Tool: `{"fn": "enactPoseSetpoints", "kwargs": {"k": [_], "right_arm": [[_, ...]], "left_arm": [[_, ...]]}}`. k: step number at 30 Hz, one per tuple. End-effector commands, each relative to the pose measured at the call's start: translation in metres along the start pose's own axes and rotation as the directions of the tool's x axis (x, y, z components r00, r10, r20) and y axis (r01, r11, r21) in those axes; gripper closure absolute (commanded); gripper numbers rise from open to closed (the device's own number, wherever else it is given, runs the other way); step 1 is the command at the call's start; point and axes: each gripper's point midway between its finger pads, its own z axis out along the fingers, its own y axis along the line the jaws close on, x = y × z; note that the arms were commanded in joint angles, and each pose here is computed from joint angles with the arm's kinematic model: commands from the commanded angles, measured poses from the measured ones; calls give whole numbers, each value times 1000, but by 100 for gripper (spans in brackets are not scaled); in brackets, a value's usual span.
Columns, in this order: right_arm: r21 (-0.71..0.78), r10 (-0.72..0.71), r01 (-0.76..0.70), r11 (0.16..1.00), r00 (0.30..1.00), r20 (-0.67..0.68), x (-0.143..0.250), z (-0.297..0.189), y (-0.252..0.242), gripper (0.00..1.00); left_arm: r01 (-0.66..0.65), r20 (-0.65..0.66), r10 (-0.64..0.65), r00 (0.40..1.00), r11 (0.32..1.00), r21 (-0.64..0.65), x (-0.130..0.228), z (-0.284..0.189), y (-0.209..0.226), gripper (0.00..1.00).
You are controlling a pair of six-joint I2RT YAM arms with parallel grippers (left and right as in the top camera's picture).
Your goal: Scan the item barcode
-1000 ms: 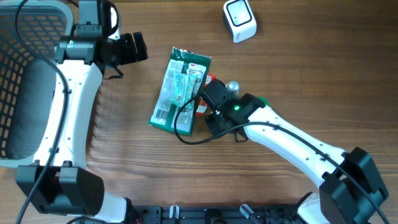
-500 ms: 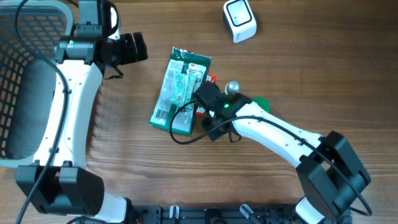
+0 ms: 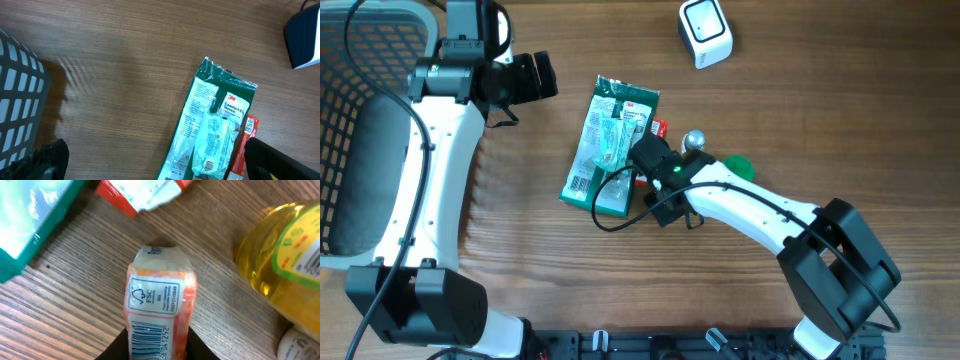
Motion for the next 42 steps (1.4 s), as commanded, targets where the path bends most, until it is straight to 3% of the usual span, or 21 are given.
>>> {"fn": "enactPoseSetpoints", "kwargs": {"k": [1,9,20,34,37,41,42], "right_arm": [[-121,67,-64,991,998,19,-11,1,23,74],[-162,134,-127,979,991,32,-18,0,31,72],[-60,151,-149,987,988,40,-15,-9,12,72],[57,25,-30,998,996,84,-14,-17,25,71],[56,26,-31,998,996,86,-14,-17,26,64],[54,-3,-3,999,994,105,-20,-23,27,41],[51,-1,-5,999,993,116,-24,-29,27,39]], "left_arm": [[-7,-5,7,1000,1000,5,0,2,1,0],[-7,-5,7,1000,1000,5,0,2,1,0],[-7,-5,7,1000,1000,5,0,2,1,0],[-7,-5,7,1000,1000,5,0,2,1,0],[-7,-5,7,1000,1000,5,0,2,1,0],[-7,-5,7,1000,1000,5,0,2,1,0],[-7,-5,7,1000,1000,5,0,2,1,0]]}}
